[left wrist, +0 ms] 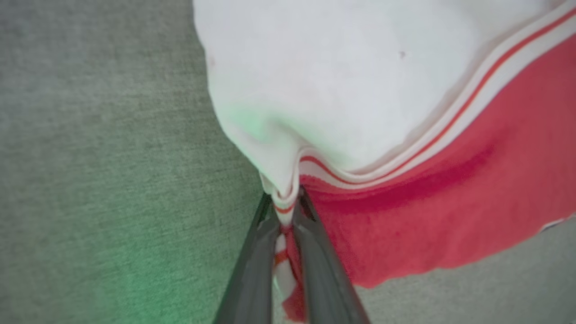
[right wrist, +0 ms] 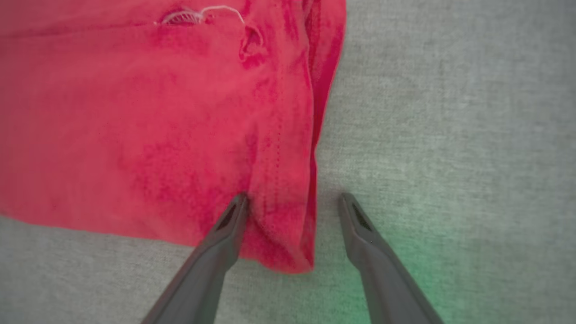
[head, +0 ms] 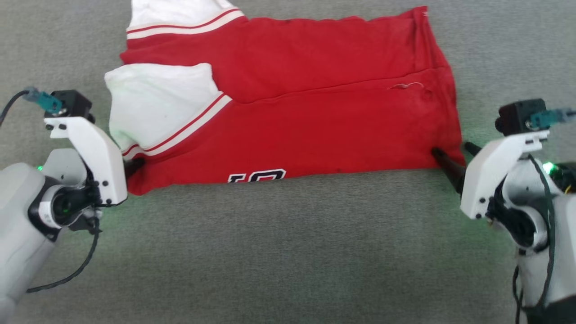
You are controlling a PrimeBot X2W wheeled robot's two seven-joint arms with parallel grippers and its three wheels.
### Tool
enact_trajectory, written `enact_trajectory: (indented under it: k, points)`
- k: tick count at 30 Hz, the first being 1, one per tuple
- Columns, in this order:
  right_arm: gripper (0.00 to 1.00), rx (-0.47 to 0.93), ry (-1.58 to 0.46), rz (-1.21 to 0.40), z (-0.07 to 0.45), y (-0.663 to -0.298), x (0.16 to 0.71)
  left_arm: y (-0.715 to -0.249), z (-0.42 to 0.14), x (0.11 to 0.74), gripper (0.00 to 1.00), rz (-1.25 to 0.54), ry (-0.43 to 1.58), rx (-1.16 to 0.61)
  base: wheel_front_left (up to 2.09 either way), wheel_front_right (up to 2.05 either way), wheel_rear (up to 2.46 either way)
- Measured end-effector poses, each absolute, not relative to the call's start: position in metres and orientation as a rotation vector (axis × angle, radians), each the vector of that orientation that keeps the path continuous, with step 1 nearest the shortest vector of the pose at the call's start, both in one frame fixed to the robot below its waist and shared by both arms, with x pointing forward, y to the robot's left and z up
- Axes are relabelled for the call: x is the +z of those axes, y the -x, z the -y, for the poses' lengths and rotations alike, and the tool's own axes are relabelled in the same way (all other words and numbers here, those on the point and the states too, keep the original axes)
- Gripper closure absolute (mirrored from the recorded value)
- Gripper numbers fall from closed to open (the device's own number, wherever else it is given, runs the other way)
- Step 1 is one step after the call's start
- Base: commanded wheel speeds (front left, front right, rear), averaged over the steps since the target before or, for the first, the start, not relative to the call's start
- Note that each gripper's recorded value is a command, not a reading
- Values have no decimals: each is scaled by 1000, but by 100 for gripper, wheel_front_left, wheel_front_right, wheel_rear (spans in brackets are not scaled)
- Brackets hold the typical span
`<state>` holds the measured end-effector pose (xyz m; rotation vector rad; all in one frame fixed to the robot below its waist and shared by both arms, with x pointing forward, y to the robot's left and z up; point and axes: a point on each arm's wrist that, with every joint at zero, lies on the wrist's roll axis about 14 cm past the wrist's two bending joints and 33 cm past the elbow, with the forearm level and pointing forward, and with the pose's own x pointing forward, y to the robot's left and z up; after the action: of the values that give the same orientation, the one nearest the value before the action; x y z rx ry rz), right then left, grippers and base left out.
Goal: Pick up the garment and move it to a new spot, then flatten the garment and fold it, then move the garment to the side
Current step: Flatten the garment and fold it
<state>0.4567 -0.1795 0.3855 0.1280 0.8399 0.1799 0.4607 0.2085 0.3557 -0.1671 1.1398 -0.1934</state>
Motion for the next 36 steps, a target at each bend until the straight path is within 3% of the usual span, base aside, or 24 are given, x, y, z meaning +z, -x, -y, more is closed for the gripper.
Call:
enact_trajectory:
  k: [4, 5, 6, 25, 36]
  points:
    - [0, 227, -90, -938, 170, -460, 371, -461, -209, 355, 100, -1130, 177, -193, 0, 0, 0]
    - [66, 238, -73, -957, 169, -461, 368, -461, -210, 355, 100, -1126, 177, -191, 0, 0, 0]
    - [100, 246, -61, -972, 169, -461, 367, -461, -210, 355, 100, -1123, 180, -191, 0, 0, 0]
    - [100, 288, -1, -1003, 181, -442, 412, -430, -224, 407, 100, -1068, 138, -167, 0, 0, 0]
    - [100, 281, -12, -1065, 189, -398, 419, -364, -217, 415, 100, -1125, 145, -161, 0, 0, 0]
